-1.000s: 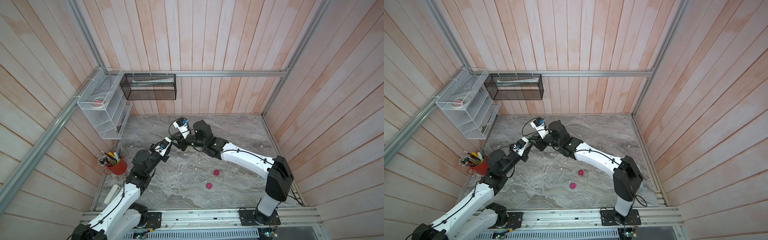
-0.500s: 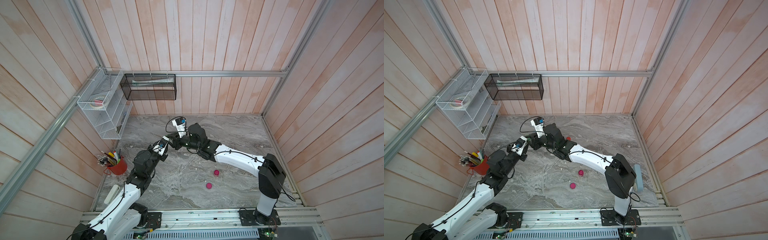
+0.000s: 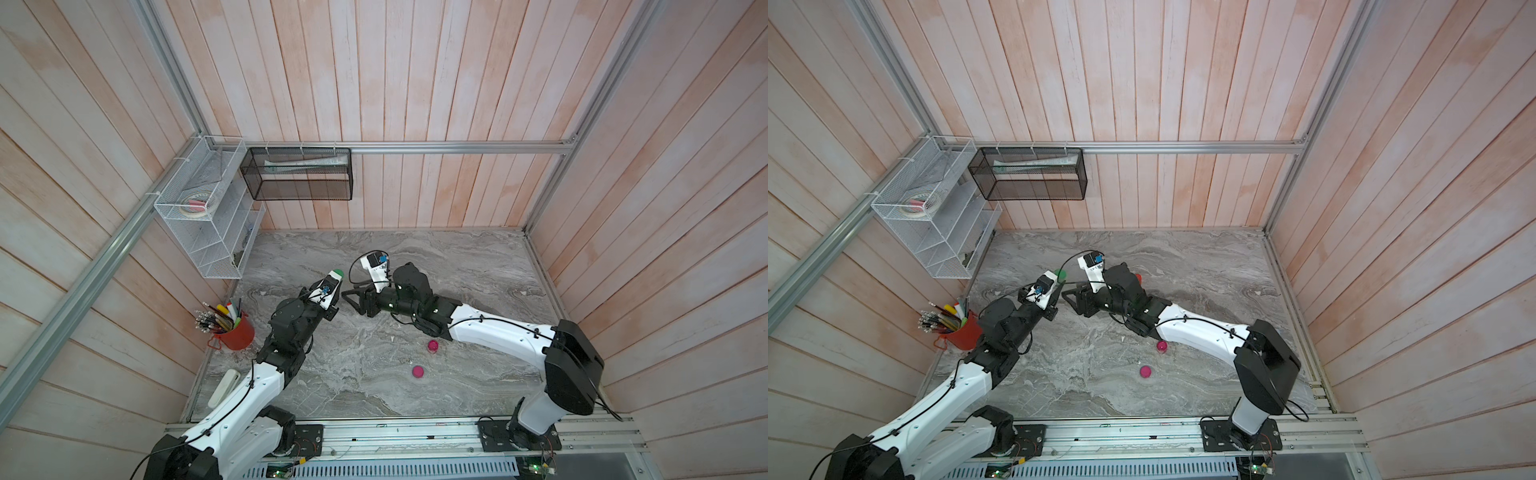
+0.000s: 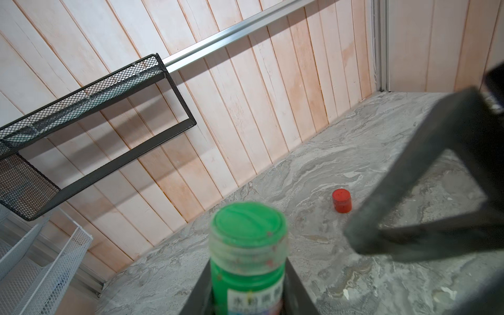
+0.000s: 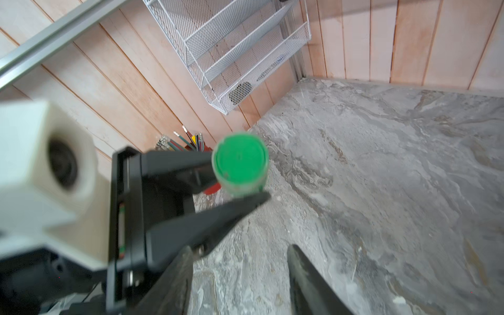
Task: Close the paint jar lid
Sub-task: Screw the lid onto the paint jar.
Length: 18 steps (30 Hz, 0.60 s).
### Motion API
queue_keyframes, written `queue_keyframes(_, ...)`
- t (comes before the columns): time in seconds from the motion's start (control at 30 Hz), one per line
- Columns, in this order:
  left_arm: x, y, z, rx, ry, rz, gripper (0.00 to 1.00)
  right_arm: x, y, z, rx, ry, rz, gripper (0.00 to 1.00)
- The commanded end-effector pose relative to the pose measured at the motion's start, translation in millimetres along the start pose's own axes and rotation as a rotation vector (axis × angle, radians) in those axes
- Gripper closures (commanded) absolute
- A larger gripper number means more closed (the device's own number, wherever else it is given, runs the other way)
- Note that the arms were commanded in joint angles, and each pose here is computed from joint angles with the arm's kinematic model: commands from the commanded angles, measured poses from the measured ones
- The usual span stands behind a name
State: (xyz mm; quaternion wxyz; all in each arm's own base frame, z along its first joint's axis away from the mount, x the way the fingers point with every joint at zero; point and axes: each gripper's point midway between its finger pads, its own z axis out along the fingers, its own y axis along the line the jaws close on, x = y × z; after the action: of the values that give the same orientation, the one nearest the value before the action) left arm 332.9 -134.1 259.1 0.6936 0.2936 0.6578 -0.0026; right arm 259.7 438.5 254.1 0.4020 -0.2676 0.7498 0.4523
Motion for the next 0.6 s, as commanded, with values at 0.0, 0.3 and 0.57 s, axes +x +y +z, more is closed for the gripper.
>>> queue_keyframes(0.0,-35,8,3,0.0,-0.116,-0.015,0.7,17,-7,-20,-0.002,0.025,-0.02,0.43)
queue_keyframes(0.3,-47,-69,-9,0.505,-0.223,-0.054,0.69,-16,-11,-93,-0.01,-0.104,-0.327,0.46)
queue_keyframes(0.57,-63,-120,-42,0.943,-0.299,-0.16,0.68,-27,16,-120,-0.223,-0.105,-0.575,0.48)
